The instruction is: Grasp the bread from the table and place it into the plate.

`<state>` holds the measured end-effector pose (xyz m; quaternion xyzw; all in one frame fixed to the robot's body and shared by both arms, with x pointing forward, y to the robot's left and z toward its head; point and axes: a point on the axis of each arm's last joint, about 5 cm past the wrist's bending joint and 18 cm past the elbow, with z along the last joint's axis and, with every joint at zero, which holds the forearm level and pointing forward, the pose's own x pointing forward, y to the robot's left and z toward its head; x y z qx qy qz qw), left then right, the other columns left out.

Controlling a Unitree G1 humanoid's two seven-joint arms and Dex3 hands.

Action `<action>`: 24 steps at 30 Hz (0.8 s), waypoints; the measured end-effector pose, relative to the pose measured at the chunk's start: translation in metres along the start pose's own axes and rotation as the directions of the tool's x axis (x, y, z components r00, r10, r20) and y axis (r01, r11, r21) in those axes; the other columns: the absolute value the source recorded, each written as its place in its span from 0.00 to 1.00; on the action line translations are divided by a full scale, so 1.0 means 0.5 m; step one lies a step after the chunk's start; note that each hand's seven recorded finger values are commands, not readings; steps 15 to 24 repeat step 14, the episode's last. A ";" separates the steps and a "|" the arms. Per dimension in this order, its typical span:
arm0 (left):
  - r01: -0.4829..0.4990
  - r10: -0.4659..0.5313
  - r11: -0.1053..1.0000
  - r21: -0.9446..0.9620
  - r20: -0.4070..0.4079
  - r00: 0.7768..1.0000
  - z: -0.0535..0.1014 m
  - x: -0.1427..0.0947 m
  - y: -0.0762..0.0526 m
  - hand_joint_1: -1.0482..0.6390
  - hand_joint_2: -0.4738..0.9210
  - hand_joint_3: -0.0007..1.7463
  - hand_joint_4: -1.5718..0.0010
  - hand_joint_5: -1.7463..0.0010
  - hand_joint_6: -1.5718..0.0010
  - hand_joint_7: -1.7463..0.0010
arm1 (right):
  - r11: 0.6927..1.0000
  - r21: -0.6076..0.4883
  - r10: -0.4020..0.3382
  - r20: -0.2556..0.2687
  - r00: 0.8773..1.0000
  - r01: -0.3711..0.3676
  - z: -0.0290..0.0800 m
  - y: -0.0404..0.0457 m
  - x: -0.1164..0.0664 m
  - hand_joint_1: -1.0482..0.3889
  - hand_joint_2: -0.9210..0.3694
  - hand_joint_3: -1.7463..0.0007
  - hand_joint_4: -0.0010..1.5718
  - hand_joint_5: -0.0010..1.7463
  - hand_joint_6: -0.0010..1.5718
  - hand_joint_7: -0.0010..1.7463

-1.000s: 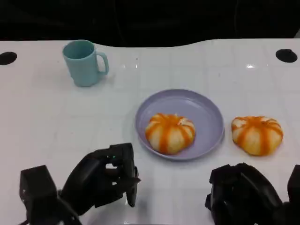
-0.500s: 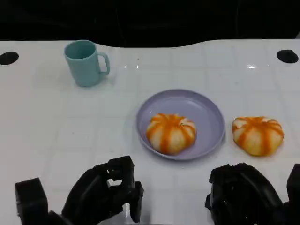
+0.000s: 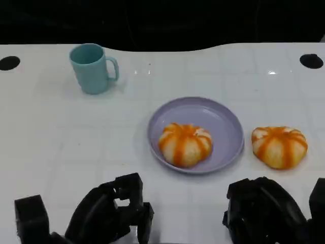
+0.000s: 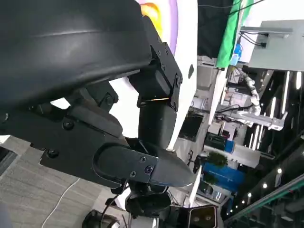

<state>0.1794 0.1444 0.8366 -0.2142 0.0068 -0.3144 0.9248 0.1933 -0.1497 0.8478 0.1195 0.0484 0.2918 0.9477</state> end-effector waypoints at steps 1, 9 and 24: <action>0.000 0.000 1.000 -0.001 -0.001 1.000 0.000 0.000 0.000 0.17 0.97 0.12 0.33 0.00 0.46 0.00 | 1.000 0.000 -0.001 0.001 1.000 0.001 0.000 0.000 0.000 0.00 0.71 0.19 0.98 0.76 1.00 0.58; 0.005 -0.005 1.000 0.008 0.002 1.000 0.003 0.005 0.003 0.16 0.96 0.13 0.33 0.00 0.45 0.00 | 1.000 0.001 -0.004 -0.001 1.000 0.004 0.000 -0.002 0.000 0.00 0.72 0.18 0.98 0.75 1.00 0.58; -0.001 0.001 1.000 0.007 0.001 1.000 0.002 0.004 0.005 0.16 0.95 0.14 0.33 0.00 0.44 0.01 | 1.000 0.002 -0.006 0.000 1.000 0.006 0.000 -0.002 0.000 0.00 0.73 0.18 0.98 0.75 1.00 0.58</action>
